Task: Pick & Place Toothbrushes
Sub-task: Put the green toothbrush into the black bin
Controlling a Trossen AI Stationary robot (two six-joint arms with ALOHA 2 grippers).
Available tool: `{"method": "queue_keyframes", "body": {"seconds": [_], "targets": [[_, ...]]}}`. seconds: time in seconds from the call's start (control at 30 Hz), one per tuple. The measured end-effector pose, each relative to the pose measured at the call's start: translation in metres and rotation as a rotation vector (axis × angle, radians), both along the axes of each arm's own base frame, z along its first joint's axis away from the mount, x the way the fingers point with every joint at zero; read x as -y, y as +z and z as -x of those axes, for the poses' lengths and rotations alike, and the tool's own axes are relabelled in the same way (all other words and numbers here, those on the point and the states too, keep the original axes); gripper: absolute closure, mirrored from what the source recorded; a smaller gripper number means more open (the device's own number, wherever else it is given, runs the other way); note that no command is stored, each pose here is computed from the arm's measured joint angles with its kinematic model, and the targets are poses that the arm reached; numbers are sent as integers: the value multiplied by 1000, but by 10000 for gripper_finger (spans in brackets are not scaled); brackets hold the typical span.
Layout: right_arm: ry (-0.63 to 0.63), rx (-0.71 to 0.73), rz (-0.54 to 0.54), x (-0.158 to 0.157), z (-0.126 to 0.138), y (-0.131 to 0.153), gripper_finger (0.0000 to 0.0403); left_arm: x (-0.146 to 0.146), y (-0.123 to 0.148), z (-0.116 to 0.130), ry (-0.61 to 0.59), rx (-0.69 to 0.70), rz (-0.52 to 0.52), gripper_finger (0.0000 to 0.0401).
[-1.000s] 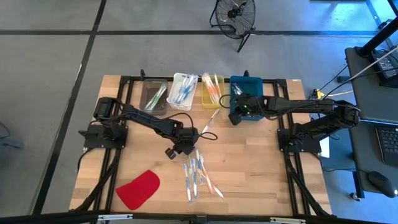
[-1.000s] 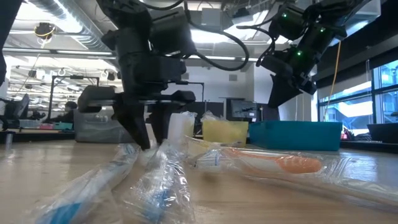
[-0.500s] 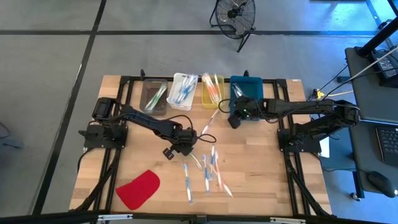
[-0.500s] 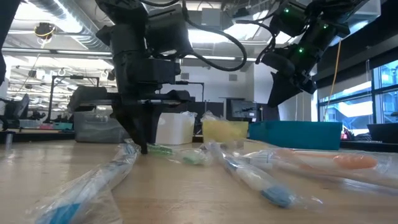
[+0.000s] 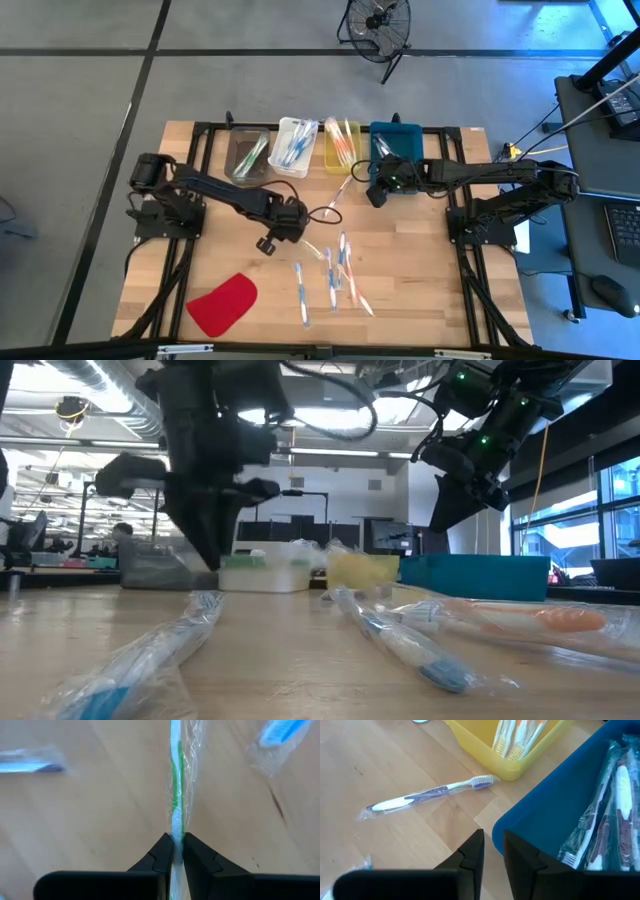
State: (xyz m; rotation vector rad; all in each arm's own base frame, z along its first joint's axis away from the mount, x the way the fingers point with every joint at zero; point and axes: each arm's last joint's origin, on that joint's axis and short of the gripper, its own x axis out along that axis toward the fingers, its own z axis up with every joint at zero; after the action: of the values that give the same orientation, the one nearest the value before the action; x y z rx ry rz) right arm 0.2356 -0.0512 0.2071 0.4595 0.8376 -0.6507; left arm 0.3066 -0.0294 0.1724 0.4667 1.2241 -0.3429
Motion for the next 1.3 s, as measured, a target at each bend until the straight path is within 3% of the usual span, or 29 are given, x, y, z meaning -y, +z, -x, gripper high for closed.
{"method": "queue_keyframes", "body": {"seconds": [0.23,0.5,0.83,1.3], "targets": [[52,1,-2,-12,-2,0,323,-2,18,16,100,74,28,374],[94,35,-30,-33,-6,1,337,-12,21,50,304,232,96,374],[176,200,-102,-65,-17,10,365,-33,24,92,716,411,-50,373],[311,385,-139,-104,-27,20,397,-74,53,126,1172,672,-41,372]]}}
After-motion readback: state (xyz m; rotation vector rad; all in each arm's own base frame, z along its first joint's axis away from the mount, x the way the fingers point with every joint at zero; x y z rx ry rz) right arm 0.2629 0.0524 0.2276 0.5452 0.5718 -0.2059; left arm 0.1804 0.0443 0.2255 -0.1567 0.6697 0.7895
